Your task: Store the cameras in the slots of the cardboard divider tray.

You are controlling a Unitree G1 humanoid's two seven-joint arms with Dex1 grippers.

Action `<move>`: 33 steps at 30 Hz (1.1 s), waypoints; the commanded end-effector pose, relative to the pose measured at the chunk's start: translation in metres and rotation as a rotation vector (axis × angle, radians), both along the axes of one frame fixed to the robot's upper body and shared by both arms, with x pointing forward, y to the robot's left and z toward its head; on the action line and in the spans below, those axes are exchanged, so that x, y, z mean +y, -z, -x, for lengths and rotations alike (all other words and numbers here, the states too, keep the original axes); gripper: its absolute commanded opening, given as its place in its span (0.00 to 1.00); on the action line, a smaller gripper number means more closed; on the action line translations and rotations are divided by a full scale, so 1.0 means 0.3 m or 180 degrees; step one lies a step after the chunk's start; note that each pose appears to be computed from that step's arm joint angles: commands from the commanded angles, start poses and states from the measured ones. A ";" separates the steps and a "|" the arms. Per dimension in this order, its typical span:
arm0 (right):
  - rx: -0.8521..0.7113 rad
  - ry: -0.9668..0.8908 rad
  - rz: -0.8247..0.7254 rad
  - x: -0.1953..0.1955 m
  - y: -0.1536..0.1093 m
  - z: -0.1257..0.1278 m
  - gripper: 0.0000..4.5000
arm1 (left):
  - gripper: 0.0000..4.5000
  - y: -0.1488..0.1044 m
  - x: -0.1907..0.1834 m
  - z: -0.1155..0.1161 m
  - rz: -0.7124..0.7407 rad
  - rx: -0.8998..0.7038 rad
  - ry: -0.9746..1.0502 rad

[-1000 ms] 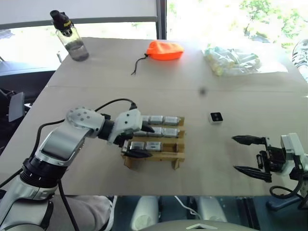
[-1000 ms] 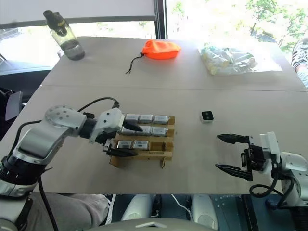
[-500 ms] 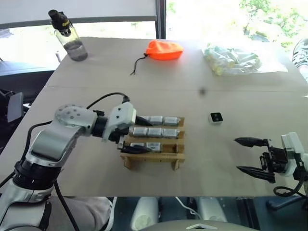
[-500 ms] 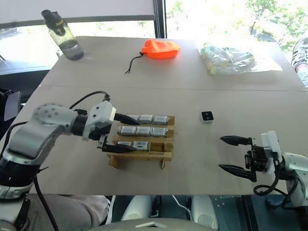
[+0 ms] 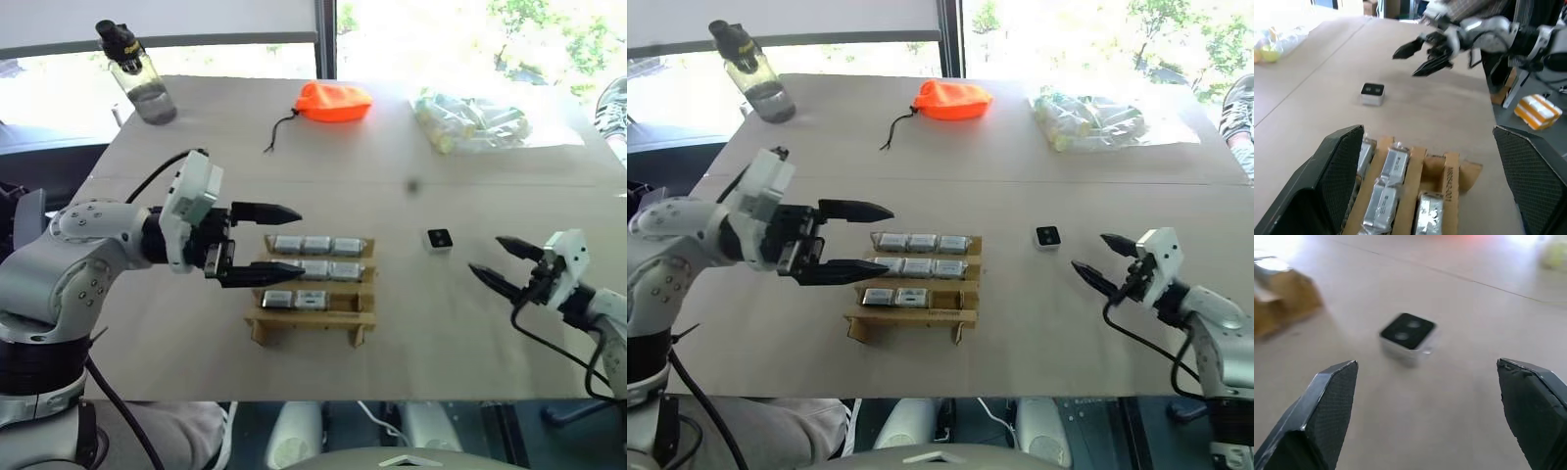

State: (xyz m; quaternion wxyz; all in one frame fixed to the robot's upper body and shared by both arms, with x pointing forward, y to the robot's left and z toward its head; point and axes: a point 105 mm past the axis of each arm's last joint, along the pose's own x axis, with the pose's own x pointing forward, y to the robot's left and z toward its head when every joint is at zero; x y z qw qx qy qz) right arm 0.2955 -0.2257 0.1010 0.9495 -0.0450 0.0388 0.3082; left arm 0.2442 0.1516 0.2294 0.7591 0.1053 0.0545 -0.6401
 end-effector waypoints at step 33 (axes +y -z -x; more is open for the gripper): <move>-0.0187 0.1422 -0.0169 0.298 0.066 -0.117 0.80 | 1.00 -0.031 0.074 -0.001 -0.0198 -0.0335 -0.0385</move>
